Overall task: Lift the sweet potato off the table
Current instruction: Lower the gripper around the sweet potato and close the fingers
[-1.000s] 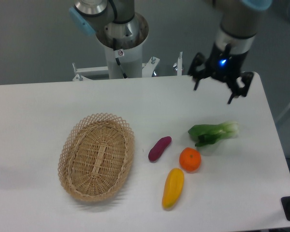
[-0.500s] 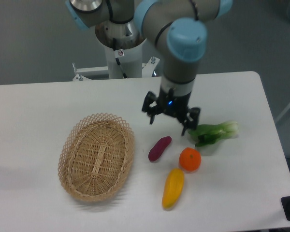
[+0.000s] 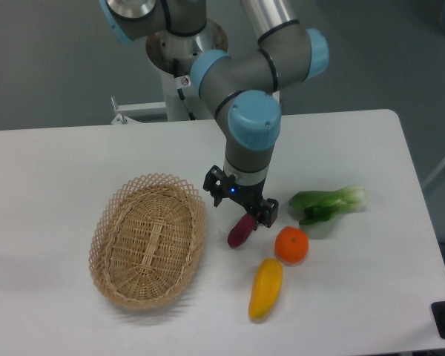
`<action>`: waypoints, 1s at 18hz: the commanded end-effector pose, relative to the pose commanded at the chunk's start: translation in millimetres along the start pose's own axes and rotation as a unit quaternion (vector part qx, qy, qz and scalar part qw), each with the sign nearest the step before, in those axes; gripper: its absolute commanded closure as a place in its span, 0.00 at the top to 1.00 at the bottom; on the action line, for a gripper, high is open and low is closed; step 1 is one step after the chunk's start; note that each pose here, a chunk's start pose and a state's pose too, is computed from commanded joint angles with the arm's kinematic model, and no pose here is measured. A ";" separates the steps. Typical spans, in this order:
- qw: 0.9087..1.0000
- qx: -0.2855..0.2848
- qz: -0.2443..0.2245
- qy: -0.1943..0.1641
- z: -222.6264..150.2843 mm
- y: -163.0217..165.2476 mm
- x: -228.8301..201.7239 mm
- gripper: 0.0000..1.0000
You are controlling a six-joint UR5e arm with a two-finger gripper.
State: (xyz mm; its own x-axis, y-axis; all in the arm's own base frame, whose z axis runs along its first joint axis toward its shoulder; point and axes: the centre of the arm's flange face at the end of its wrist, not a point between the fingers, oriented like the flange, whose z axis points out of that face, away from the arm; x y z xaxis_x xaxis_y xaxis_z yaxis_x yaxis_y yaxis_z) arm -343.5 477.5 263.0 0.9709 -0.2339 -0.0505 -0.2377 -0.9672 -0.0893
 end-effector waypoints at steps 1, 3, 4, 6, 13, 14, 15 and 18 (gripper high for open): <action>1.000 -0.001 -0.003 -0.002 3.5 0.9 0.7 1.00; 1.000 -0.018 0.001 -0.002 14.5 5.5 3.6 1.00; 1.000 -0.027 0.001 -0.007 15.6 8.2 2.1 1.00; 0.999 -0.041 0.000 -0.004 25.2 12.4 4.3 1.00; 0.999 -0.042 0.015 -0.018 50.0 19.4 13.8 1.00; 0.999 -0.041 0.015 -0.019 52.2 20.2 15.0 1.00; 0.999 -0.043 0.015 -0.021 52.1 20.2 14.0 1.00; 0.998 -0.057 0.015 -0.021 60.2 22.2 13.1 1.00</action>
State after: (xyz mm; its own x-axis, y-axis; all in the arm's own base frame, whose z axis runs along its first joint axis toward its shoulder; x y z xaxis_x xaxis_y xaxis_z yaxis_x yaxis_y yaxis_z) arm -337.7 458.9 200.4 0.9607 -0.2616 -0.0926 -0.2602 -0.9652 0.0268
